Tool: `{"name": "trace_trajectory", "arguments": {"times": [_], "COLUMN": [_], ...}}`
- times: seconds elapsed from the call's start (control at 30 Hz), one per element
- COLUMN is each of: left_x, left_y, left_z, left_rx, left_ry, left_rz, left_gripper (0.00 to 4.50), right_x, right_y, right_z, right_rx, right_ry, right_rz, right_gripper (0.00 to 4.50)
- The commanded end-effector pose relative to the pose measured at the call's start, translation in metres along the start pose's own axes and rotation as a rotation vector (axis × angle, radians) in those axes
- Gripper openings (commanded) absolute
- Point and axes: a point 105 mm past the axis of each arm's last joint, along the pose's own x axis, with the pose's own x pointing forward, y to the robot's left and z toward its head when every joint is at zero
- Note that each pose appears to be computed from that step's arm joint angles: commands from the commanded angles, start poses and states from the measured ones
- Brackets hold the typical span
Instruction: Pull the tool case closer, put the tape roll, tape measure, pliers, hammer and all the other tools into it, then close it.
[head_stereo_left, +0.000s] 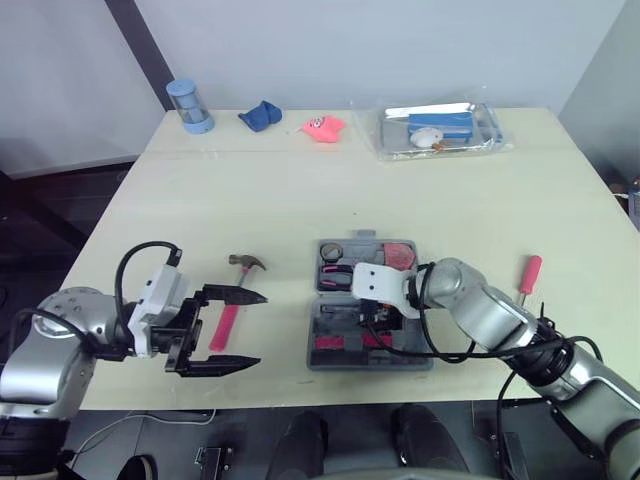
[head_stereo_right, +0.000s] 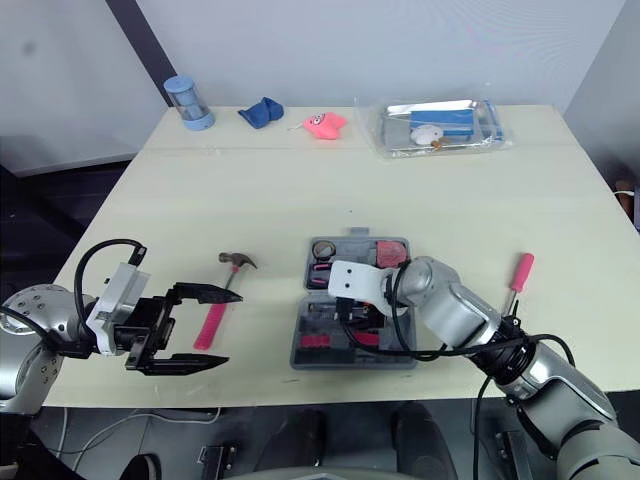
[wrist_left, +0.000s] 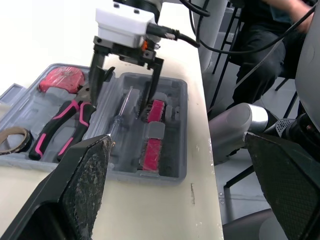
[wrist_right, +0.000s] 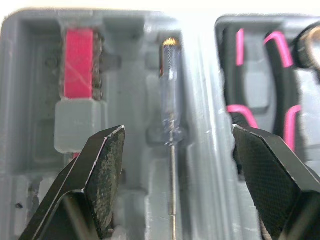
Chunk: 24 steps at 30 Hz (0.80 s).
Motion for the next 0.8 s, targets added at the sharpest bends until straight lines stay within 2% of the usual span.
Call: {"name": "trace_trajectory", "arguments": {"times": [0.03, 0.1, 0.23, 0.27, 0.5, 0.8], "left_x": [-0.002, -0.002, -0.003, -0.003, -0.004, -0.004], "left_y": [0.0, 0.001, 0.003, 0.003, 0.004, 0.005], "left_z": [0.008, 0.008, 0.009, 0.009, 0.009, 0.009], "left_rx": [0.03, 0.029, 0.027, 0.026, 0.022, 0.021], "left_ry": [-0.022, -0.025, -0.03, -0.031, -0.033, -0.032], "left_rz": [0.006, 0.01, 0.015, 0.016, 0.02, 0.023], "left_gripper": [4.5, 4.5, 4.5, 4.5, 4.5, 4.5], "right_x": [-0.006, -0.005, -0.003, -0.002, 0.005, 0.013], "right_y": [-0.001, 0.001, 0.003, 0.003, 0.004, 0.006], "right_z": [0.013, 0.012, 0.009, 0.007, 0.001, -0.01], "right_rx": [-0.006, -0.006, -0.002, -0.007, -0.002, 0.007], "right_ry": [-0.098, -0.123, -0.195, -0.203, -0.256, -0.254], "right_rz": [-0.009, -0.002, -0.006, -0.011, -0.021, -0.013], "right_gripper": [3.04, 2.37, 0.33, 0.16, 0.16, 0.16]}}
